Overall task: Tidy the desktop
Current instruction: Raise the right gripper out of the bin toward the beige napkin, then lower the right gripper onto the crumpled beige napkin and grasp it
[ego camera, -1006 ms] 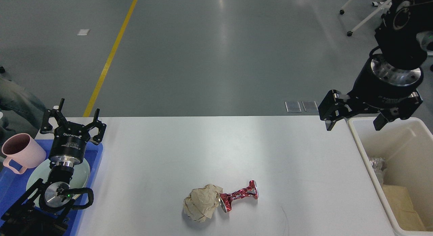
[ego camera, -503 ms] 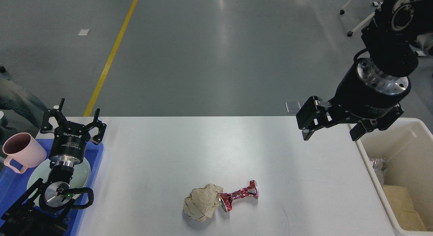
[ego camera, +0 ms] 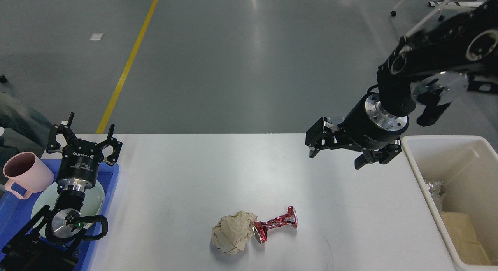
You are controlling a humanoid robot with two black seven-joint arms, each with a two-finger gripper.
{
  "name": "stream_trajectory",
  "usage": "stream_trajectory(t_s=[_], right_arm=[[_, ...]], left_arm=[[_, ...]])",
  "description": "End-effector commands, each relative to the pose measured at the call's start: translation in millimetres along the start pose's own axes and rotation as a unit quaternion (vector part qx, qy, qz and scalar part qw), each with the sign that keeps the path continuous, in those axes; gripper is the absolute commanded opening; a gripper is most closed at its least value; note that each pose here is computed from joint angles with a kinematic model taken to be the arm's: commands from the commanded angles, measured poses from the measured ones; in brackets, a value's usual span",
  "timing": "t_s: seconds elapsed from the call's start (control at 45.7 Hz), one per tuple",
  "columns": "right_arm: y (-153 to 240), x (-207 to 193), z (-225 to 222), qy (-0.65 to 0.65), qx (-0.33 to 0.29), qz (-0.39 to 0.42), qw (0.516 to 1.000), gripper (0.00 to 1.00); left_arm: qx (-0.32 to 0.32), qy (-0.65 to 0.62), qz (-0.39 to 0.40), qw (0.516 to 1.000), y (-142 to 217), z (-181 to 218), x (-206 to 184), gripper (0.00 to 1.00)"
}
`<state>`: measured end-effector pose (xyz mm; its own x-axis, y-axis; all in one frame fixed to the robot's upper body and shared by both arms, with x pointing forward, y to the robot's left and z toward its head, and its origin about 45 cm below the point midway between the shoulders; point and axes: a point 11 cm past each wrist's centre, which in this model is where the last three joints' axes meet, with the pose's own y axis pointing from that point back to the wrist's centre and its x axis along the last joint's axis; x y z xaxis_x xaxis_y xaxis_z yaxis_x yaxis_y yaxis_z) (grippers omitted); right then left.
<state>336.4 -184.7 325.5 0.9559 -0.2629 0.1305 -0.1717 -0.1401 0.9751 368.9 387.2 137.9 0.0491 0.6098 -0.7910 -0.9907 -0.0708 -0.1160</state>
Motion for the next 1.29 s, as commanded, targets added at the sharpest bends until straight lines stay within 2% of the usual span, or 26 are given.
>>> stream_trajectory(t_s=[0.0, 0.241, 0.459, 0.591, 0.963, 1.269], right_arm=[[-41, -8, 1, -0.116, 0.003, 0.011, 0.993, 1.00], [-78, -45, -27, -0.287, 0.010, -0.029, 0.957, 1.00], [-132, -86, -55, -0.328, 0.035, -0.104, 0.938, 1.00], [-154, -105, -73, -0.306, 0.046, -0.109, 0.945, 1.00], [-208, -111, -106, -0.394, 0.096, -0.129, 0.905, 1.00], [-236, -124, -105, -0.380, 0.122, -0.143, 0.906, 1.00]], left_arm=[[0.000, 0.000, 0.000, 1.000, 0, 0, 0, 0.96], [0.000, 0.000, 0.000, 1.000, 0, 0, 0, 0.96], [0.000, 0.000, 0.000, 1.000, 0, 0, 0, 0.96], [0.000, 0.000, 0.000, 1.000, 0, 0, 0, 0.96], [0.000, -0.001, 0.000, 1.000, 0, 1, 0, 0.96], [0.000, 0.000, 0.000, 1.000, 0, 0, 0, 0.96]])
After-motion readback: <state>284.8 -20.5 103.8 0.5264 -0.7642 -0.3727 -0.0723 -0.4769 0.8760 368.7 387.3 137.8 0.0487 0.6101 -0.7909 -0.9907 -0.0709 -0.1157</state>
